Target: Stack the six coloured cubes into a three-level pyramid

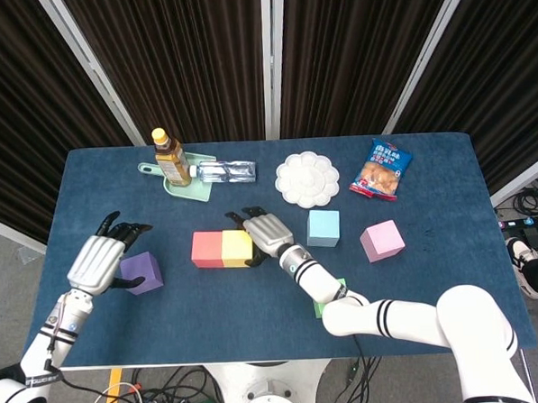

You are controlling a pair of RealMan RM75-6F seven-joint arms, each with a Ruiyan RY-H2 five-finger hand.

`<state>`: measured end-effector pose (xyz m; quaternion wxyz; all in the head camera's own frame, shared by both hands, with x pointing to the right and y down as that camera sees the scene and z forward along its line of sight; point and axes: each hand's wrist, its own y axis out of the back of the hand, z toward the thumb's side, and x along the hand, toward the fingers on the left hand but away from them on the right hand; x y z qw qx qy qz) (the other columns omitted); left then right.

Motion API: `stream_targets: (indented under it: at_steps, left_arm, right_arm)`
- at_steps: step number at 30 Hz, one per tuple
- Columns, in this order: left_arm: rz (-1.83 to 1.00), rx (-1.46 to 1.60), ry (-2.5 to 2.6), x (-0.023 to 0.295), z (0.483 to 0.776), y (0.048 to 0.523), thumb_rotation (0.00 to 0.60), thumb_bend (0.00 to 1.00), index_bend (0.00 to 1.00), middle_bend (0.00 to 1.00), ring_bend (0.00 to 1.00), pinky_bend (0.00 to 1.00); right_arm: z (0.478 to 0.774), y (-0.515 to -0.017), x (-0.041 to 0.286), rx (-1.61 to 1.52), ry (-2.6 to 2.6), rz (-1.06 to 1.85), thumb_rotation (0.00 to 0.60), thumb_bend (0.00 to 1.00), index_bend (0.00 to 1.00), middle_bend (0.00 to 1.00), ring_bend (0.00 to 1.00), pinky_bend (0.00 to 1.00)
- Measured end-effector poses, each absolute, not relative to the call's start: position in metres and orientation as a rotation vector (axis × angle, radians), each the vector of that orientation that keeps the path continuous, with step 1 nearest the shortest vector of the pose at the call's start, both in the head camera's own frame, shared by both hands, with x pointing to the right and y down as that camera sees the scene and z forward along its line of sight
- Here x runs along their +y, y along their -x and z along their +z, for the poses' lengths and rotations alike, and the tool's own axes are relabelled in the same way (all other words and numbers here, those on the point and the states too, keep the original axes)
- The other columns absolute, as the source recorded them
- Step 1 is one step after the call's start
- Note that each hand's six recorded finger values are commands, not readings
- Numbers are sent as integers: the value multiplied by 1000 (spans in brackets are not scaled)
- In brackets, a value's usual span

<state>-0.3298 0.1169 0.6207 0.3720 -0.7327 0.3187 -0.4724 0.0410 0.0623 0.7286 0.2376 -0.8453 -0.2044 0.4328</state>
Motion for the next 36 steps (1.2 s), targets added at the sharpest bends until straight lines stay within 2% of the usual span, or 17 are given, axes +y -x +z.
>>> stream_targets:
  at_steps: [4, 10, 19, 24, 29, 32, 36]
  left_arm:
    - [-1210, 818, 1879, 117, 621, 330, 600, 0, 176, 214, 204, 46]
    - [-1201, 820, 1878, 117, 620, 329, 600, 0, 176, 214, 204, 46]
    - [-1196, 814, 1875, 117, 618, 328, 600, 0, 174, 214, 204, 46]
    - [-1199, 813, 1857, 116, 614, 331, 600, 0, 174, 214, 204, 46]
    - [-1193, 838, 1839, 115, 607, 336, 600, 0, 174, 214, 203, 46]
    - [-1193, 850, 1837, 117, 605, 338, 600, 0, 174, 214, 204, 45]
    - [-1195, 845, 1838, 118, 605, 336, 600, 0, 174, 214, 204, 46]
  right_arm:
    - [728, -41, 63, -559, 2317, 1185, 600, 139, 0, 274, 0, 0]
    - [726, -42, 64, -550, 2323, 1186, 600, 131, 0, 172, 0, 0]
    - [722, -47, 65, -552, 2334, 1184, 600, 128, 0, 132, 0, 0]
    - [707, -59, 60, -579, 2327, 1166, 600, 129, 0, 124, 0, 0]
    - [681, -101, 41, -651, 2256, 1178, 600, 113, 0, 130, 0, 0]
    - [668, -145, 29, -713, 2184, 1234, 600, 101, 0, 133, 0, 0]
    - [673, -188, 29, -764, 2160, 1342, 600, 88, 0, 136, 0, 0]
